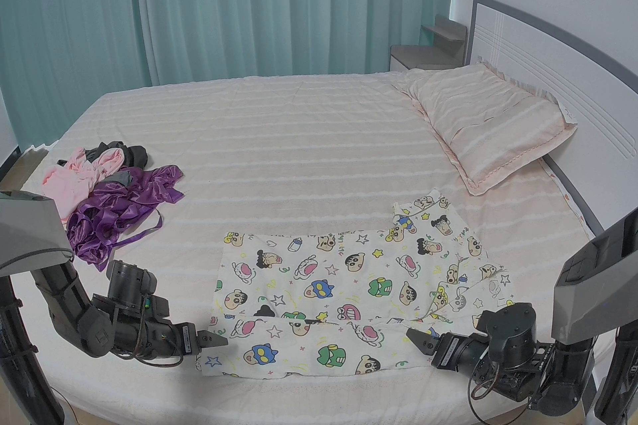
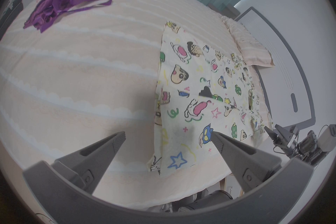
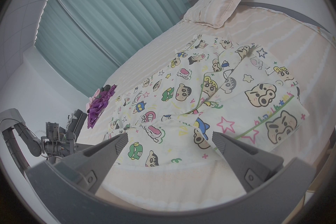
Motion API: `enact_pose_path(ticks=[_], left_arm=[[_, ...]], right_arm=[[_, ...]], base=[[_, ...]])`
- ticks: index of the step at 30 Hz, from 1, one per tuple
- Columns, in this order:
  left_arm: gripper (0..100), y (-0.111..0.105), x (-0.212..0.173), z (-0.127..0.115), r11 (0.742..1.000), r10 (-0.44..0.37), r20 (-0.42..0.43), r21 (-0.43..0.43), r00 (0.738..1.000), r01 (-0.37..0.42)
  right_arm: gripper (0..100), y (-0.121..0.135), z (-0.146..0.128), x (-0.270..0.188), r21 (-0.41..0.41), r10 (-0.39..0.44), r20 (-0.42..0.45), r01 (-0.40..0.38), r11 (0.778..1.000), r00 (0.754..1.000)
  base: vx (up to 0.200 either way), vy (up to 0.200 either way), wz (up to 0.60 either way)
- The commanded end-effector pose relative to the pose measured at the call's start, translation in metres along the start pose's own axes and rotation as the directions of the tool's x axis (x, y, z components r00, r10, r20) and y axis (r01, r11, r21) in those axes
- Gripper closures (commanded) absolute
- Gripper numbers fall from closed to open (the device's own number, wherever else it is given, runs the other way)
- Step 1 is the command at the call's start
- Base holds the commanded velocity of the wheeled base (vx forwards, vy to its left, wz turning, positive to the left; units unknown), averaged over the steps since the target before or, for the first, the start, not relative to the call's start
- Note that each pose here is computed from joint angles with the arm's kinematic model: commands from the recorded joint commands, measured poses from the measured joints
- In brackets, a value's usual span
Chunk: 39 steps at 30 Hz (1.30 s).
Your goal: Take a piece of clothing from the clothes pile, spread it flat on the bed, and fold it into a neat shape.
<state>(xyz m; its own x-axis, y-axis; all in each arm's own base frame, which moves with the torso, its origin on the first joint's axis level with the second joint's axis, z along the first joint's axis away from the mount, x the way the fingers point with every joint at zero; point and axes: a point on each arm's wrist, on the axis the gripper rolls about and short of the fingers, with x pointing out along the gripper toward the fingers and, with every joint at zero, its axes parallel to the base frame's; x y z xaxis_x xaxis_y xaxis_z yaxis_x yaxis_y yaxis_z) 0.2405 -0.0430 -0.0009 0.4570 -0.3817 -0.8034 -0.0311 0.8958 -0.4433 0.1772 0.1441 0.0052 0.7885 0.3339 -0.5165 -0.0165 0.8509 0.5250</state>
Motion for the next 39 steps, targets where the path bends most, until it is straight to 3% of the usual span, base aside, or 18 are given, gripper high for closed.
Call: enact_pose_path(ticks=[1, 20, 21, 39], left_arm=[[0, 0.002, 0.012, -0.007, 1.000, 0.009, -0.040, 0.000, 0.999, -0.009], [0, -0.007, 0.020, 0.001, 0.997, -0.050, 0.051, -0.063, 0.997, 0.053], [100, -0.006, 0.022, 0.001, 0.997, -0.048, 0.050, -0.064, 0.998, 0.051], [100, 0.000, 0.019, -0.016, 0.997, 0.061, 0.032, -0.053, 0.998, -0.059]], right_arm=[[0, 0.000, 0.000, 0.001, 0.004, 0.004, 0.006, -0.005, 1.000, 1.000], [0, 0.000, 0.001, 0.002, 0.013, 0.005, 0.007, -0.005, 1.000, 1.000], [0, 0.000, 0.001, 0.002, 0.016, 0.006, 0.010, -0.006, 1.000, 1.000], [0, -0.001, 0.005, 0.003, 0.026, 0.001, 0.023, -0.001, 1.000, 1.000]], base=[[0.000, 0.000, 0.00], [0.000, 0.000, 0.00], [0.000, 0.000, 0.00], [0.000, 0.000, 0.00]])
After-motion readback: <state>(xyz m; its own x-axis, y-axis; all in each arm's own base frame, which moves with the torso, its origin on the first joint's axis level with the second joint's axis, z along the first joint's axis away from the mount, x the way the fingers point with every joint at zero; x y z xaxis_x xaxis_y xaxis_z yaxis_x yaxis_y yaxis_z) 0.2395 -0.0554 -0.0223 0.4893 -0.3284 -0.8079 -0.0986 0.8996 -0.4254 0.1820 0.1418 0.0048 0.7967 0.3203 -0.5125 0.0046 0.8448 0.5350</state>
